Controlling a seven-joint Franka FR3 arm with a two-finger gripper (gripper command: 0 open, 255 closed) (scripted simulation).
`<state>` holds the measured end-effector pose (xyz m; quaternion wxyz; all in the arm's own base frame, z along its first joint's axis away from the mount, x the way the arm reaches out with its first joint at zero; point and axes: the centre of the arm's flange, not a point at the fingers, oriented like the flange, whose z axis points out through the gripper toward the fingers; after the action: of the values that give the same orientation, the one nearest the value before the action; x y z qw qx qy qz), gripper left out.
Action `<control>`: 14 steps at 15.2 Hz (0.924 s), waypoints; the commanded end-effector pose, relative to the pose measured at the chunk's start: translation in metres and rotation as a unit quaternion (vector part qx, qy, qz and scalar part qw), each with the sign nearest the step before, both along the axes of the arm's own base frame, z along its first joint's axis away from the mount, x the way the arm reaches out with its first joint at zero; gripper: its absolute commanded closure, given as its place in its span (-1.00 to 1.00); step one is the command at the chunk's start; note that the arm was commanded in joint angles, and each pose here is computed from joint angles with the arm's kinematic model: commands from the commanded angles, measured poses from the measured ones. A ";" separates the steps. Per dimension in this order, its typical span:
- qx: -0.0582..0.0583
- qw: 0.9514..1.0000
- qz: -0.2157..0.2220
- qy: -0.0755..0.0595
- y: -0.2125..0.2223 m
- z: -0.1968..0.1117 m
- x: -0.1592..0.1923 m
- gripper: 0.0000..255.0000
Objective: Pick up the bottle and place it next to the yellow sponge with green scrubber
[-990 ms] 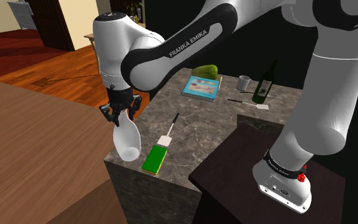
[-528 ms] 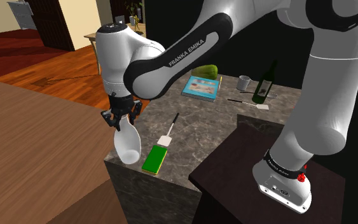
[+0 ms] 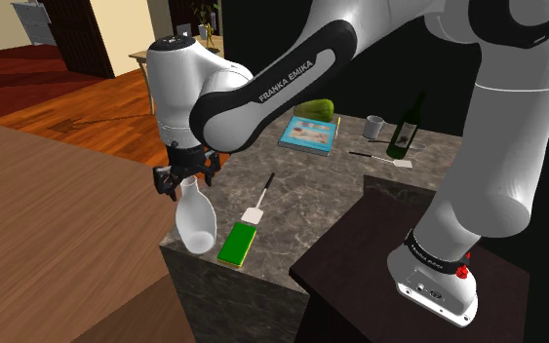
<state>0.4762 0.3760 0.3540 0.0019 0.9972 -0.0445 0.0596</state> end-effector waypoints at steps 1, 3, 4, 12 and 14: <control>0.000 1.000 0.000 0.000 0.000 0.000 0.000 -1.00; 0.000 1.000 0.000 0.000 0.000 0.013 -0.002 -1.00; 0.000 1.000 0.000 0.000 0.000 0.026 -0.003 -1.00; 0.000 1.000 0.000 0.000 0.000 0.050 -0.006 -1.00; 0.000 1.000 0.000 0.000 0.000 0.050 -0.006 -1.00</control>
<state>0.4703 0.3765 0.4036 0.0019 0.9972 -0.0445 0.0596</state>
